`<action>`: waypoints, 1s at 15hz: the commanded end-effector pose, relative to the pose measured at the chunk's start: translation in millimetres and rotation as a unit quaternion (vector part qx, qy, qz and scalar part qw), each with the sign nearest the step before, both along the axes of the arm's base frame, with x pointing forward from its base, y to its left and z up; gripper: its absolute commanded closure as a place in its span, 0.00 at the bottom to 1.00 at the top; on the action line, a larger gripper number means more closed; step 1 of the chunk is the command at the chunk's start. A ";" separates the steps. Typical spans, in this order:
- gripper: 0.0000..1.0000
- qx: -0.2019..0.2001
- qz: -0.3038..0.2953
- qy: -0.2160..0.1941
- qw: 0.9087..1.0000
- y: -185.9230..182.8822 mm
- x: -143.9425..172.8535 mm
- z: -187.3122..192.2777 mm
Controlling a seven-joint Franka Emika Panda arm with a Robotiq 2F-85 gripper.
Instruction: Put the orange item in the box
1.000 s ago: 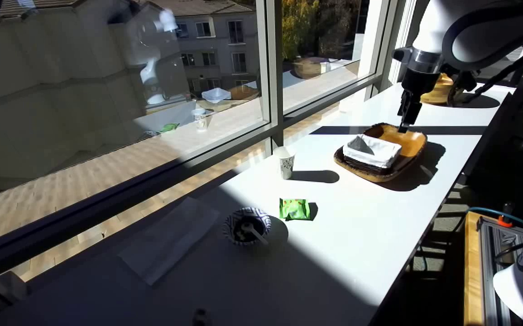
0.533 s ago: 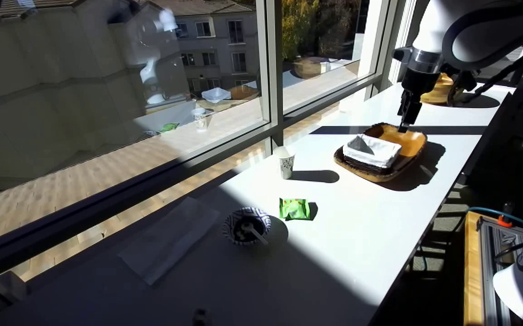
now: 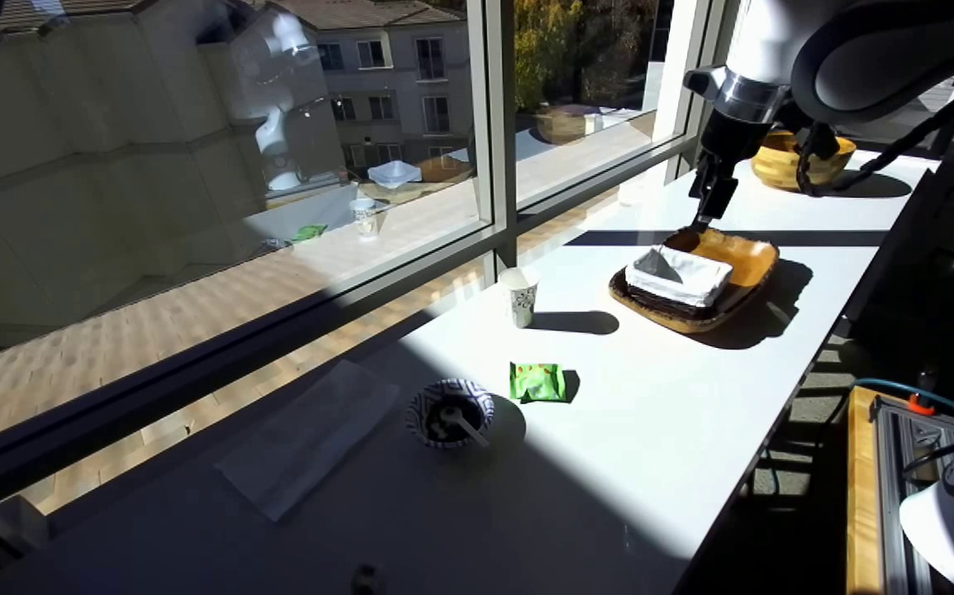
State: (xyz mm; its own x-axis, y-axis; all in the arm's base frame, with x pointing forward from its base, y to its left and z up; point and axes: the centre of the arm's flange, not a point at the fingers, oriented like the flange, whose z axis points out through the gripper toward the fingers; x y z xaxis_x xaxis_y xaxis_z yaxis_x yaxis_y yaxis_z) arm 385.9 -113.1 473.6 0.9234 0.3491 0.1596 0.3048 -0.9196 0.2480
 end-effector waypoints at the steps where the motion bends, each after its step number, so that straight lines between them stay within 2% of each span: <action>1: 0.00 0.007 0.040 -0.027 0.999 59.6 47.9 13.9; 5: 0.00 0.043 0.125 -0.010 0.991 143.8 77.9 14.0; 9: 0.00 0.087 0.172 0.026 0.981 205.8 106.4 -4.7; 13: 0.00 0.079 0.175 0.048 0.980 254.8 144.9 -34.0; 14: 0.00 0.080 0.190 0.056 0.977 269.2 155.7 -41.7; 15: 0.00 0.085 0.218 0.064 0.970 280.9 163.9 -47.9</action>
